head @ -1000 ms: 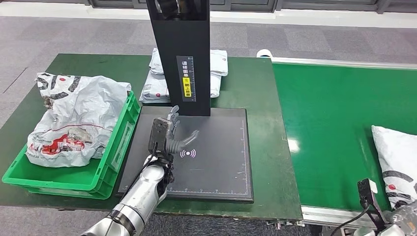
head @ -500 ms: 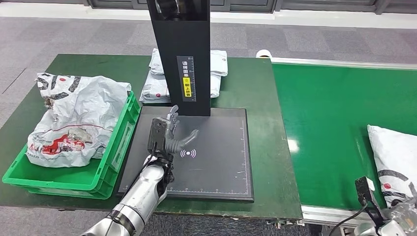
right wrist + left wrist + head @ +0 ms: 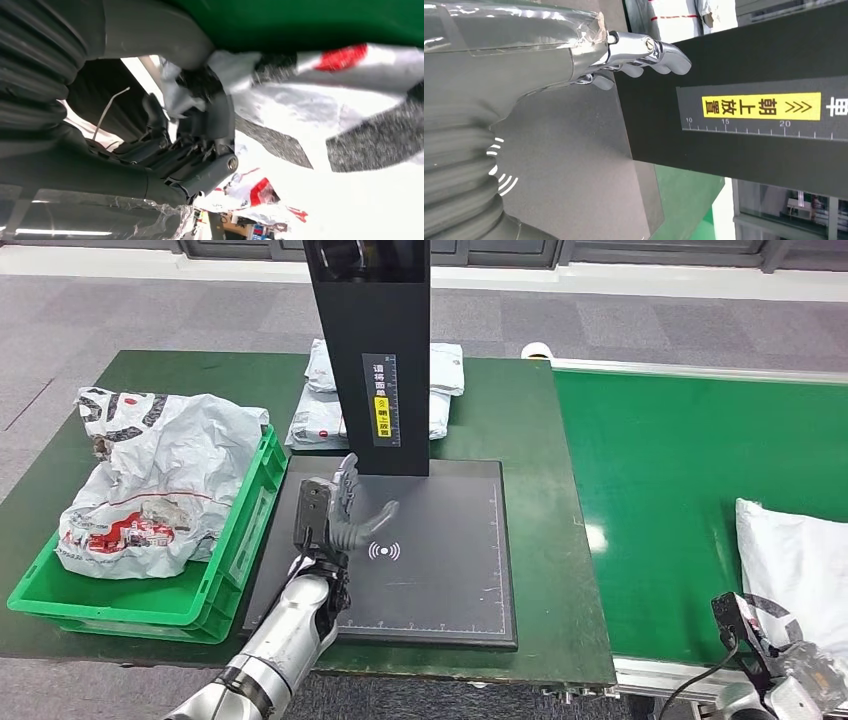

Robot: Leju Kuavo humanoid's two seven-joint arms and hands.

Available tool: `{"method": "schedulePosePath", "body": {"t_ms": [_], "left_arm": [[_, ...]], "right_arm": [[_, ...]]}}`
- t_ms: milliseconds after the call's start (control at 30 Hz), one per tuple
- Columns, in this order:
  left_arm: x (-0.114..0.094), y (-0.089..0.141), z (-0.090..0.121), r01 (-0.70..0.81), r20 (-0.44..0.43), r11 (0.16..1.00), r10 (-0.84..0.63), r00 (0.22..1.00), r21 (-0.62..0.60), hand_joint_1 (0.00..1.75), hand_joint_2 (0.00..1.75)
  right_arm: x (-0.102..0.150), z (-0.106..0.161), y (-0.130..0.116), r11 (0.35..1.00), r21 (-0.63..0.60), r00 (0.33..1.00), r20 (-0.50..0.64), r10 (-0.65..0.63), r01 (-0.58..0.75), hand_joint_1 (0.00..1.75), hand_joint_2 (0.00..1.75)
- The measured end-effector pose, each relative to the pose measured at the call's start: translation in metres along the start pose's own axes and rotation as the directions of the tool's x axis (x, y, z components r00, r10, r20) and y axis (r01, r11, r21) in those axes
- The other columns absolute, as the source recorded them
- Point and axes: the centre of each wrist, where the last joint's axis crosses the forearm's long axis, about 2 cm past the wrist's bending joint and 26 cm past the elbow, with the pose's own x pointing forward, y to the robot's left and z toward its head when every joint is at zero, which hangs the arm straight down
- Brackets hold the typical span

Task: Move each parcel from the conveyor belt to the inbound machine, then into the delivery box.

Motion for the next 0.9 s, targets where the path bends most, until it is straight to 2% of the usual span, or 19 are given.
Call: {"method": "schedulePosePath", "body": {"t_ms": [200, 367, 533, 600, 667, 733, 800, 900], "left_arm": [[-0.001, 0.002, 0.0, -0.021, 0.004, 1.0, 0.021, 1.0, 0.012, 0.0, 1.75], [-0.003, 0.008, 0.001, -0.024, 0.006, 0.999, 0.024, 1.0, 0.044, 0.0, 1.75], [-0.004, 0.011, 0.002, -0.025, 0.003, 0.998, 0.025, 1.0, 0.057, 0.0, 1.75], [-0.004, 0.012, 0.002, -0.024, 0.002, 0.997, 0.024, 1.0, 0.068, 0.0, 1.75], [-0.004, 0.014, 0.002, -0.022, 0.002, 0.997, 0.021, 1.0, 0.08, 0.0, 1.75], [-0.004, 0.016, 0.002, -0.014, 0.008, 0.996, 0.014, 1.0, 0.089, 0.0, 1.75], [-0.004, 0.017, 0.002, -0.002, 0.015, 0.996, 0.001, 1.0, 0.092, 0.0, 1.75], [-0.003, 0.017, 0.0, 0.014, 0.029, 0.996, -0.016, 0.999, 0.084, 0.0, 1.75]], "right_arm": [[0.002, 0.0, -0.001, 0.999, -0.036, 1.0, 0.028, -0.009, 0.01, 1.75, 1.75], [0.014, 0.006, 0.0, 0.984, -0.137, 0.976, 0.2, -0.082, 0.111, 1.75, 1.75], [0.03, 0.011, -0.001, 0.972, -0.158, 0.96, 0.245, -0.134, 0.176, 1.75, 1.75], [0.037, 0.012, -0.003, 0.958, -0.171, 0.938, 0.301, -0.172, 0.23, 1.75, 1.75], [0.051, 0.017, -0.007, 0.937, -0.161, 0.894, 0.383, -0.231, 0.311, 1.75, 1.75], [0.076, 0.028, -0.015, 0.909, -0.121, 0.829, 0.472, -0.3, 0.398, 1.75, 1.75], [0.111, 0.047, -0.027, 0.882, -0.064, 0.741, 0.572, -0.351, 0.467, 1.75, 1.75], [0.166, 0.085, -0.041, 0.849, 0.049, 0.577, 0.713, -0.399, 0.527, 1.75, 1.75]]}}
